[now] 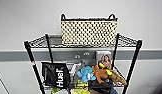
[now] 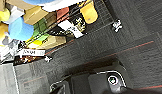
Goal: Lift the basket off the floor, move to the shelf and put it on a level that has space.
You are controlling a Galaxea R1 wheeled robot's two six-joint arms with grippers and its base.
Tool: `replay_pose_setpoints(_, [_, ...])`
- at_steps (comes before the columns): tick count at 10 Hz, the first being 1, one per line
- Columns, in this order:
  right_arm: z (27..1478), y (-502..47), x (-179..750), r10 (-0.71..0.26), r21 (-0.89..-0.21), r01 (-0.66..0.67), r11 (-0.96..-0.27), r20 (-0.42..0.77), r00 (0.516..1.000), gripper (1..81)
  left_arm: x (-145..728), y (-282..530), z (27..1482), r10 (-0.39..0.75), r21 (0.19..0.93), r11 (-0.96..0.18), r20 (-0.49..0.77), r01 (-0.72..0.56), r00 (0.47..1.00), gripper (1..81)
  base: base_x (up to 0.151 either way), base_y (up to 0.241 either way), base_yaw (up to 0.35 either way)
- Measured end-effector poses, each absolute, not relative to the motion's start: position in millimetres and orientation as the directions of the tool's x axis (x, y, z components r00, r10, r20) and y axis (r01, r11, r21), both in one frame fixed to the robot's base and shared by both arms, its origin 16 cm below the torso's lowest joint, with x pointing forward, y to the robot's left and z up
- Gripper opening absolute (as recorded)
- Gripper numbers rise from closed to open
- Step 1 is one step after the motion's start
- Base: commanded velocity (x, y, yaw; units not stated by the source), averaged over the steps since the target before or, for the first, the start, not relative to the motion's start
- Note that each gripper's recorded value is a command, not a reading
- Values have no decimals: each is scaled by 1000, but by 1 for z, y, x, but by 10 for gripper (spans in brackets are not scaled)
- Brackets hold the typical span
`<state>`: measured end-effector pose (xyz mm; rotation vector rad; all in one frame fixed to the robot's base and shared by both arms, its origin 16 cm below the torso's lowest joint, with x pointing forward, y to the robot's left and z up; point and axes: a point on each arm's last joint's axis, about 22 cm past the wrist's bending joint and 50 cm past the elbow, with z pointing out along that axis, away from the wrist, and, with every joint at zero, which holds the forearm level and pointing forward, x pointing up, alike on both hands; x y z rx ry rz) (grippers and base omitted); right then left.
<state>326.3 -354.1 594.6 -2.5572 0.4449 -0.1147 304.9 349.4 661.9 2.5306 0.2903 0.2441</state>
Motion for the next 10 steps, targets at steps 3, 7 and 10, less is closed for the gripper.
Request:
replay_pose_setpoints(3, [553, -332, 288, -316, -497, -285, -819, -24, 948, 811, 276, 331, 609, 243, 540, -826, 85, 160, 966, 811, 0, 0, 0])
replay_pose_setpoints(7, [520, -318, 245, -308, -471, -282, -836, -24, 951, 811, 240, 304, 566, 223, 527, -834, 50, 164, 973, 811, 0, 0, 0])
replay_pose_setpoints(10, [501, -310, 220, -296, -449, -273, -851, -20, 955, 811, 225, 302, 548, 232, 512, -842, 60, 170, 971, 811, 0, 0, 0])
